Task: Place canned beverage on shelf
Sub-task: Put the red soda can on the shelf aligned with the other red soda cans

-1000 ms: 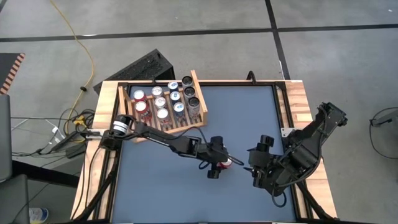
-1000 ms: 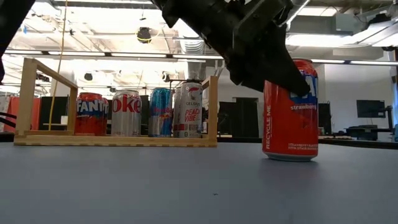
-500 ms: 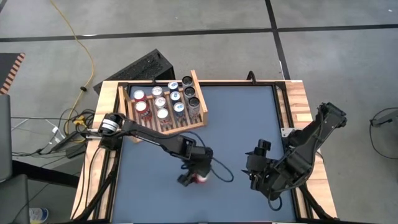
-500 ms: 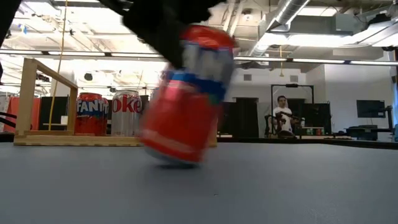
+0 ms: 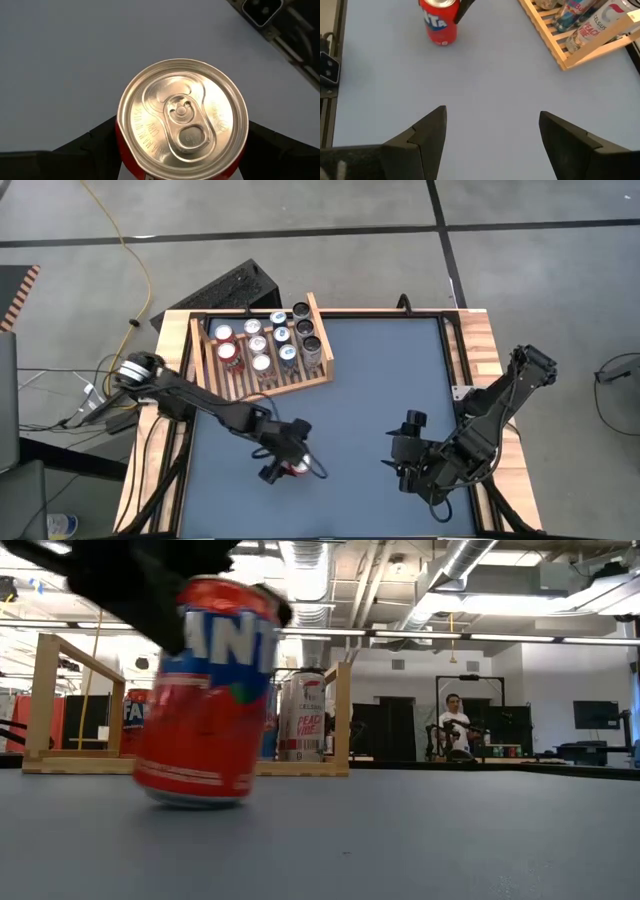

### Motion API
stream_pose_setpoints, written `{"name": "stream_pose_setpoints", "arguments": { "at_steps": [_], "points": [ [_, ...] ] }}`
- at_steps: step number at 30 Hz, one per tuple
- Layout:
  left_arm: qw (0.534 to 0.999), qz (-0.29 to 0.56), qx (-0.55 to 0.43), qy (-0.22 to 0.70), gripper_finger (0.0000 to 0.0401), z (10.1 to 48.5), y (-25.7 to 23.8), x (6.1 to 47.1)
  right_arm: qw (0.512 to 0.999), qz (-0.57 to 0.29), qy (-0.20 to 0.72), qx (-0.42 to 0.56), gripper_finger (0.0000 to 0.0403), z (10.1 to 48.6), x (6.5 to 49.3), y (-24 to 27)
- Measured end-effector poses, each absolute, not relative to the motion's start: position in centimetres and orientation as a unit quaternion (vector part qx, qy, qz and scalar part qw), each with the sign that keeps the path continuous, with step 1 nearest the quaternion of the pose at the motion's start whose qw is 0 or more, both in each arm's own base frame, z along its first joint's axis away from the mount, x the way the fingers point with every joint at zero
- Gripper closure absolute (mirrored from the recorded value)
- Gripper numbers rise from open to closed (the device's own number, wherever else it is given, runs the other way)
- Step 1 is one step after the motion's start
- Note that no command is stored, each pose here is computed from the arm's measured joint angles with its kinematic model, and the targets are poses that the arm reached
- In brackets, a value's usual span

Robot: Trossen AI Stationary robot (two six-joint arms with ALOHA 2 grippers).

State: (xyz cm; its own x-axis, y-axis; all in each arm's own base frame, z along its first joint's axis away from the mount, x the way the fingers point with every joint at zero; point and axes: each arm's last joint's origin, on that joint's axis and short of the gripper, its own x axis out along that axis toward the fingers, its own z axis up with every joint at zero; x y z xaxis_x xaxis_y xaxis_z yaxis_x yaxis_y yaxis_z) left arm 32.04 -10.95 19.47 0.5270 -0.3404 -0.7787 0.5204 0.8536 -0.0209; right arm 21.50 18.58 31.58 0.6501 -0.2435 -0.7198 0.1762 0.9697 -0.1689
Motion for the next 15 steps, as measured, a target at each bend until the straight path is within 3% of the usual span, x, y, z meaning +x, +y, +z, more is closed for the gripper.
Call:
{"name": "stream_pose_setpoints", "arguments": {
  "at_steps": [8,15],
  "points": [
    [0.910,-0.181,0.095,0.361,0.0108,18.7,-9.1,27.3,0.908,-0.133,0.397,-0.028,0.0112,31.6,22.4,17.7],
    [0.917,-0.147,0.077,0.362,0.0094,18.0,-8.9,26.7,0.908,-0.145,0.393,-0.016,0.0112,31.7,23.0,17.1]
  ]
}}
